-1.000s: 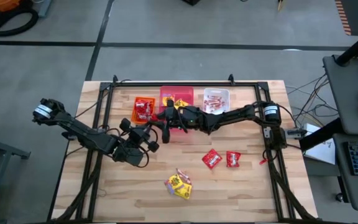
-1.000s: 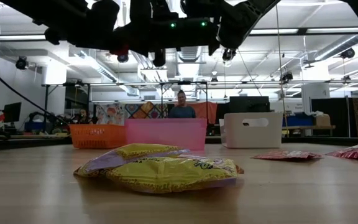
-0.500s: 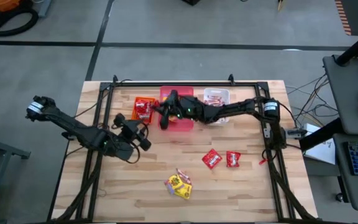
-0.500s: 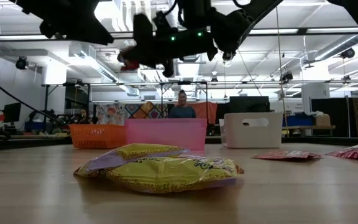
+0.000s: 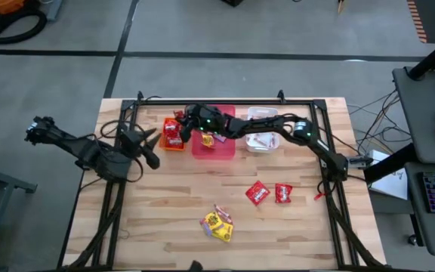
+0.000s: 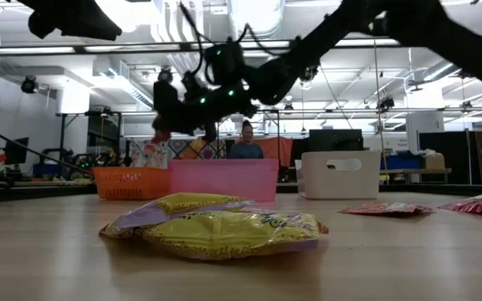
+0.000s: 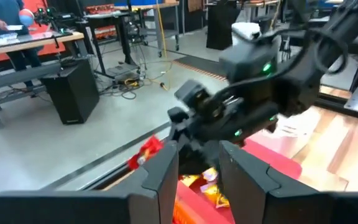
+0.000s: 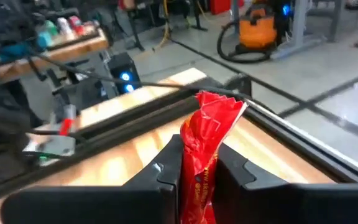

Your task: Organize candy in baskets

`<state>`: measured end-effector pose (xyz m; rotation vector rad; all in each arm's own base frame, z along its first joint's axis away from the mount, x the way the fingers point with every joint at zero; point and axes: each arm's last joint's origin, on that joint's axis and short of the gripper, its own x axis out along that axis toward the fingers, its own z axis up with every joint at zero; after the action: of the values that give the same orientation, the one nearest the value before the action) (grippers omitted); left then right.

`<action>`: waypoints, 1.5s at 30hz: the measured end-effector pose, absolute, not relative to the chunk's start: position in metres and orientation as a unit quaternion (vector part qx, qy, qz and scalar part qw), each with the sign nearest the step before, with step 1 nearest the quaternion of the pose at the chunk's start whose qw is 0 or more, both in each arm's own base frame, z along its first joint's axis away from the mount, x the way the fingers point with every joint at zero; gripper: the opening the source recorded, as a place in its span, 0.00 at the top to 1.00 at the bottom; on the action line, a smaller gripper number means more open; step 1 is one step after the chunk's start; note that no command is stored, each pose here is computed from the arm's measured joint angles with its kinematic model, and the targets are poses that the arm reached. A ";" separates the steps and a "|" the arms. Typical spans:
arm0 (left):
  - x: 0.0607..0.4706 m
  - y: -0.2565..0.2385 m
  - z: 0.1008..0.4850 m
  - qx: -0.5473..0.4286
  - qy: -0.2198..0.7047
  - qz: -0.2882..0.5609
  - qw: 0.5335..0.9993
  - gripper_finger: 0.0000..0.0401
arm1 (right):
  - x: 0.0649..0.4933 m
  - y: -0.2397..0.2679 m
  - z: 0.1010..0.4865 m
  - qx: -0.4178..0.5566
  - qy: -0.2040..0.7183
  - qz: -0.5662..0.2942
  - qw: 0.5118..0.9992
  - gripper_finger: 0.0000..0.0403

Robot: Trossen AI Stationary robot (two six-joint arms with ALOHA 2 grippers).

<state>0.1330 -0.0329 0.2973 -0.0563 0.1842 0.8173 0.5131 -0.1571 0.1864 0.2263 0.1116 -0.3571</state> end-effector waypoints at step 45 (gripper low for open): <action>0.133 -0.034 0.283 -0.021 0.137 0.357 0.924 0.75 | 0.534 -0.173 0.211 0.093 0.308 -0.228 0.919 0.51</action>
<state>0.1331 -0.0343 0.2831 -0.0425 0.2816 0.7331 0.5345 -0.1728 0.2114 0.1915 0.6340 -0.4688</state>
